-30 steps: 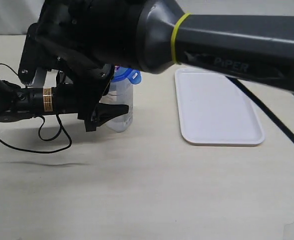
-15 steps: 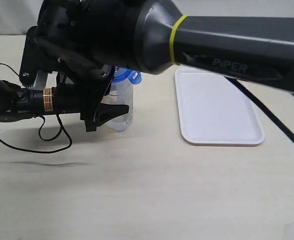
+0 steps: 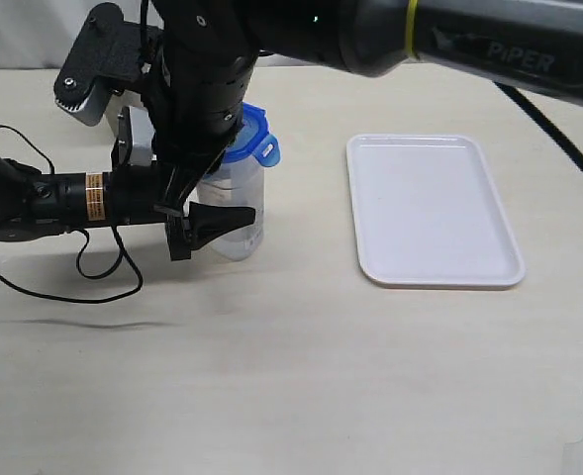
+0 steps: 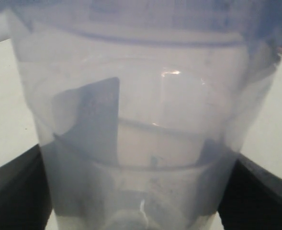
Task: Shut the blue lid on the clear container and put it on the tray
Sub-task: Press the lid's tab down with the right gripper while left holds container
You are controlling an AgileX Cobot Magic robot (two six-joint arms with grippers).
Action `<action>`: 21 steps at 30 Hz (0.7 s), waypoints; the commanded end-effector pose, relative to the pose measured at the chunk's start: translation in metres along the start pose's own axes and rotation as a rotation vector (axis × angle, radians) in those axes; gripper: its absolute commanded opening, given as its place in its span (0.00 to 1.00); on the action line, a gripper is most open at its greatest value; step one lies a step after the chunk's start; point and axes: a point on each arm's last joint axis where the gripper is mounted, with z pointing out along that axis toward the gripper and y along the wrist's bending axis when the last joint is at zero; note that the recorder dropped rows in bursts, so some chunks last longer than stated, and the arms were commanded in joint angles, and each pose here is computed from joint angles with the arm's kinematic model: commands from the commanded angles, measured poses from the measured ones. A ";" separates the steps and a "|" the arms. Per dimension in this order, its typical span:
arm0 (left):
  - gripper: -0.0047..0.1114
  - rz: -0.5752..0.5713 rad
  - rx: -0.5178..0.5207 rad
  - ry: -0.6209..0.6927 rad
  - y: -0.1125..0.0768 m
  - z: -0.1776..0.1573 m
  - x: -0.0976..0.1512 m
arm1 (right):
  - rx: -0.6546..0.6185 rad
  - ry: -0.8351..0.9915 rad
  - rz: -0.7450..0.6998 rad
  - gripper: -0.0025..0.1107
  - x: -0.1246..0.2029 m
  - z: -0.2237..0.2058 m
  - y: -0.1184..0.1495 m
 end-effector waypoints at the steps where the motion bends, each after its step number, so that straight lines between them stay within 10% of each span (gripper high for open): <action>1: 0.04 -0.016 0.009 0.067 -0.003 -0.001 0.009 | -0.131 0.289 -0.009 0.43 0.033 0.048 0.014; 21: 0.04 -0.016 0.008 0.066 -0.003 -0.001 0.009 | -0.024 0.190 -0.050 0.54 0.018 0.015 0.014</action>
